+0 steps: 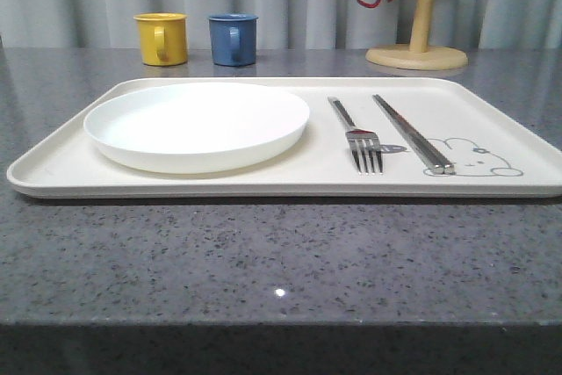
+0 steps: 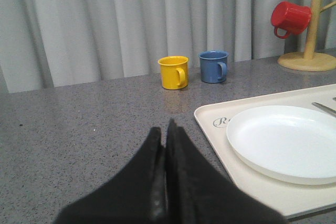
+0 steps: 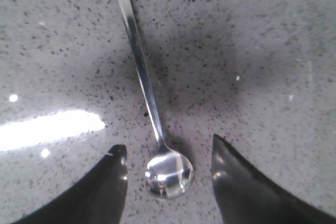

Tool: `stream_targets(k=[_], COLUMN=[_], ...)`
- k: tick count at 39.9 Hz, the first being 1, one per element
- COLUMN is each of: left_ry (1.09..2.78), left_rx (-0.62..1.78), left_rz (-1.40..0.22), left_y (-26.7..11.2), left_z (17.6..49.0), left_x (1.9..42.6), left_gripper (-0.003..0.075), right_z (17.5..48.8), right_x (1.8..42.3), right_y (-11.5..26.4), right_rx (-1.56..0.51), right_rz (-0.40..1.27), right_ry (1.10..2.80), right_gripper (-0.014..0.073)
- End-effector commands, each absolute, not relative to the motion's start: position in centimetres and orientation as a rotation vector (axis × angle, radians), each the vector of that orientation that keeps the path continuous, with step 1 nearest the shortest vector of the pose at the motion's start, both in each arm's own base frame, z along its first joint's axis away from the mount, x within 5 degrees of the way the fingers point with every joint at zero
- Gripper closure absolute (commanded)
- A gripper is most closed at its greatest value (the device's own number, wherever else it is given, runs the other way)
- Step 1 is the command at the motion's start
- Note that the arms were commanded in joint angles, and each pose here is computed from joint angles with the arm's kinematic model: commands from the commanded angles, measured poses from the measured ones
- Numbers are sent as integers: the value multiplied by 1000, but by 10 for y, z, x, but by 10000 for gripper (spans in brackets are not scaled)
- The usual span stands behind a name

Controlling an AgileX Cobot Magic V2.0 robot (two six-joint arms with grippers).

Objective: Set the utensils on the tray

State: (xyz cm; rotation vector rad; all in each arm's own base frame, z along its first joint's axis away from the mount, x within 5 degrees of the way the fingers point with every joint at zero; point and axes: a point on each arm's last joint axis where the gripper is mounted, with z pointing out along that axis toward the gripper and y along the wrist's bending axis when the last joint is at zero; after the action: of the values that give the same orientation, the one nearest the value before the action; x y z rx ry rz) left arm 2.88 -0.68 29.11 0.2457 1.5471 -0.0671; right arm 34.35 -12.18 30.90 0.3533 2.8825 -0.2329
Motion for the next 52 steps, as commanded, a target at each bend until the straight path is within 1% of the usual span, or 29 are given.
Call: stream_targets(k=[1, 7, 19, 21, 27, 32, 35, 37, 40, 46, 50, 52], left_ry=[1450, 1450, 1450, 1450, 1450, 1450, 1450, 1450, 1450, 1450, 1450, 1450], left_rx=[220, 220, 220, 220, 220, 220, 220, 220, 220, 220, 220, 220], left_rz=[-84, -84, -84, -84, -84, -84, -84, -84, -84, -84, -84, -84], left_y=[-7, -7, -7, -7, -7, -7, -7, -7, -7, -7, -7, -7], left_z=[306, 306, 306, 306, 306, 306, 306, 306, 306, 306, 306, 306], left_x=[27, 27, 27, 27, 27, 27, 27, 27, 27, 27, 27, 27], left_gripper=[738, 738, 738, 738, 738, 738, 738, 738, 738, 738, 738, 738], right_z=[320, 304, 284, 283, 281, 281, 281, 283, 288, 311, 334, 343], right_x=[343, 353, 364, 365, 365, 364, 364, 363, 361, 350, 336, 330], right_y=[-126, -127, -130, -130, -130, -130, -129, -129, -128, -118, -98, -84], right_rx=[332, 335, 335, 335, 336, 339, 343, 349, 371, 428, 501, 497], right_rz=[-260, -227, -209, -207, -203, -196, -190, -189, -190, -185, -162, -149], right_ry=[2839, 2865, 2895, 2897, 2898, 2909, 2918, 2918, 2899, 2844, 2829, 2833], right_gripper=[195, 195, 202, 226, 365, 532, 596, 612, 611, 611, 611, 611])
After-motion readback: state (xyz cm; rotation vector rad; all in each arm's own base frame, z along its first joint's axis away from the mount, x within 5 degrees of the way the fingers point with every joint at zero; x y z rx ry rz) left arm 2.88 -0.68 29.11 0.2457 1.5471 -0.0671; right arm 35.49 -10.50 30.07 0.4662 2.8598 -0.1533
